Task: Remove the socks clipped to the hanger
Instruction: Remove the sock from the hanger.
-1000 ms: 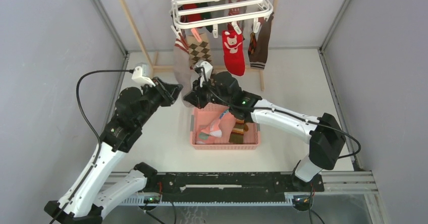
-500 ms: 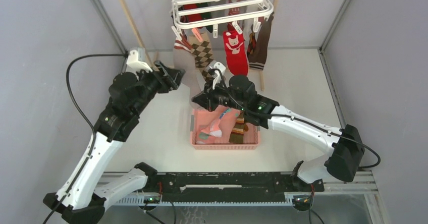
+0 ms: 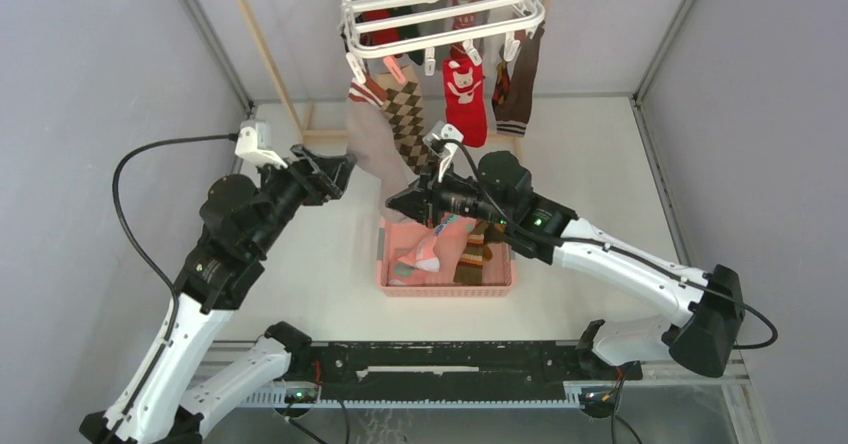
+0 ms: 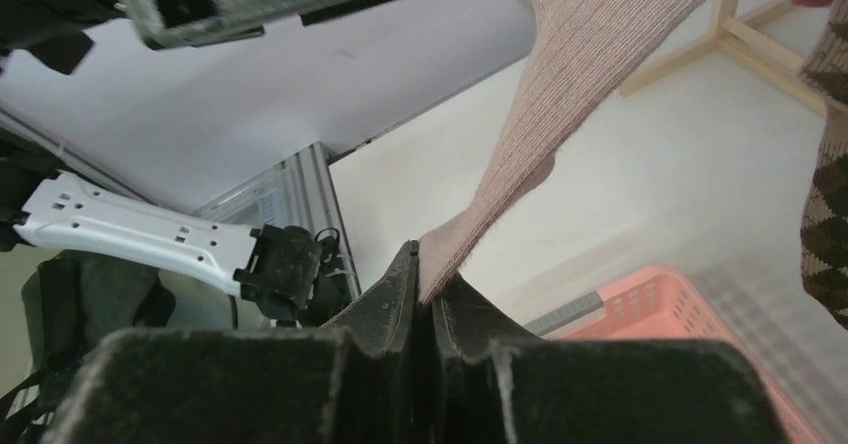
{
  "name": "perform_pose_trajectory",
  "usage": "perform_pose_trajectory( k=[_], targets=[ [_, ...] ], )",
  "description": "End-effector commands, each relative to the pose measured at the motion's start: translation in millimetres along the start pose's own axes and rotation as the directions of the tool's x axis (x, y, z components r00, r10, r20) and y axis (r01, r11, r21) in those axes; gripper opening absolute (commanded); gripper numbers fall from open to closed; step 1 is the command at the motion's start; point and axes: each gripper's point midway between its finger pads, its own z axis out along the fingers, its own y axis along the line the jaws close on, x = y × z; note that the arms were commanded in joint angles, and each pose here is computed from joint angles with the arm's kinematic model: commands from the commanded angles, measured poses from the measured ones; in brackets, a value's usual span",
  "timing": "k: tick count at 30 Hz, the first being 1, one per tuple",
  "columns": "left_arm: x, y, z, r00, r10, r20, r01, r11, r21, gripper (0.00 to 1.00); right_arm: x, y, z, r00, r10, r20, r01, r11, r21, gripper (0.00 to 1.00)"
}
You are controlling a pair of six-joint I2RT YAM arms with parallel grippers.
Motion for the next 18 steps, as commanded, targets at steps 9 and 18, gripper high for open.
perform_pose_trajectory(
  k=[9,18],
  targets=[
    [38.4,-6.5,-0.4,0.996,-0.088,0.001,0.086,0.983,0.160,0.76,-19.0,31.8,-6.2,0.997,0.035,0.065,-0.026,0.991,-0.134,0.13],
    [38.2,-26.1,11.9,0.993,-0.119,0.001,0.114,0.955,0.272,0.80,-4.5,31.2,3.1,0.998,0.053,0.019,-0.050,0.987,-0.154,0.13]
  ],
)
